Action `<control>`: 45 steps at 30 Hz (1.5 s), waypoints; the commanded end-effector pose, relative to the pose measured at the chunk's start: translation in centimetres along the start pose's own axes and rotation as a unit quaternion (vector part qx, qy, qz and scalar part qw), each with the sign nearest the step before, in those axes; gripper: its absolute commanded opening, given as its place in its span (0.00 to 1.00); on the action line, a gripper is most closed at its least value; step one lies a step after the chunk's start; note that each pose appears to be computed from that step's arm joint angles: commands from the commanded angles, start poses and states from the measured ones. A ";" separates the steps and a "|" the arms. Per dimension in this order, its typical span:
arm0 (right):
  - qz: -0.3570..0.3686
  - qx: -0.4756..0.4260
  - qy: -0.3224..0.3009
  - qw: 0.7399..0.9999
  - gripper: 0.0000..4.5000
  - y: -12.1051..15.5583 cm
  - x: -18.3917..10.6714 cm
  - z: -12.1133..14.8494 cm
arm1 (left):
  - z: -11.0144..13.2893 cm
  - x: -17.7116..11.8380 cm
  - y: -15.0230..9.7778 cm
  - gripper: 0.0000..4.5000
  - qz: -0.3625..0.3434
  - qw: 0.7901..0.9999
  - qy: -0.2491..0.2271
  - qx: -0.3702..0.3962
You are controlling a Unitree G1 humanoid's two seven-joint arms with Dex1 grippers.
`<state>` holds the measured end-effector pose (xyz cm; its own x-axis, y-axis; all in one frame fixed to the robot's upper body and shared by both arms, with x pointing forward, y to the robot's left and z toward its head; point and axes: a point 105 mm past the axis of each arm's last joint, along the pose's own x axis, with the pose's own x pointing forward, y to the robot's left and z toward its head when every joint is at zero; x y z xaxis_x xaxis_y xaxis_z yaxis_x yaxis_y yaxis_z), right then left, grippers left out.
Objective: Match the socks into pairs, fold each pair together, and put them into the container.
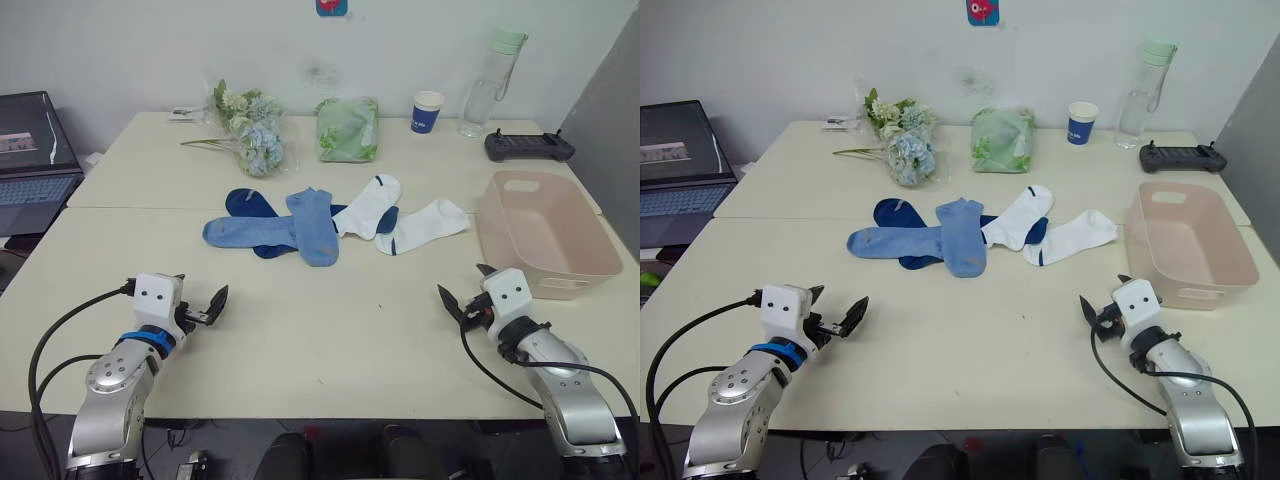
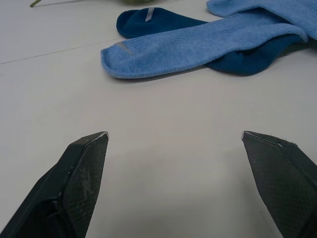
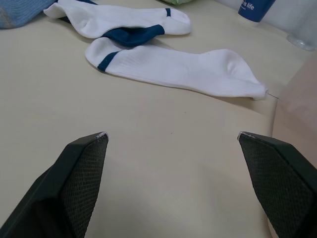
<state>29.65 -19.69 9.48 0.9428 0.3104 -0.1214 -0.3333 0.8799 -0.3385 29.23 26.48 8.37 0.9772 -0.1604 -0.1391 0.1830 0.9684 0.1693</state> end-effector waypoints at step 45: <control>0.140 -0.009 -0.095 0.986 1.00 3.4 0.6 6.5 | 4.4 1.4 -4.8 1.00 -0.139 0.987 -0.054 -0.054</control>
<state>29.48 -15.36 12.19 0.8383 0.5377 -0.0899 -0.5359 0.7824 -0.3172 30.00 22.20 10.30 0.9185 -0.3827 -0.0996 0.3868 0.9218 0.0260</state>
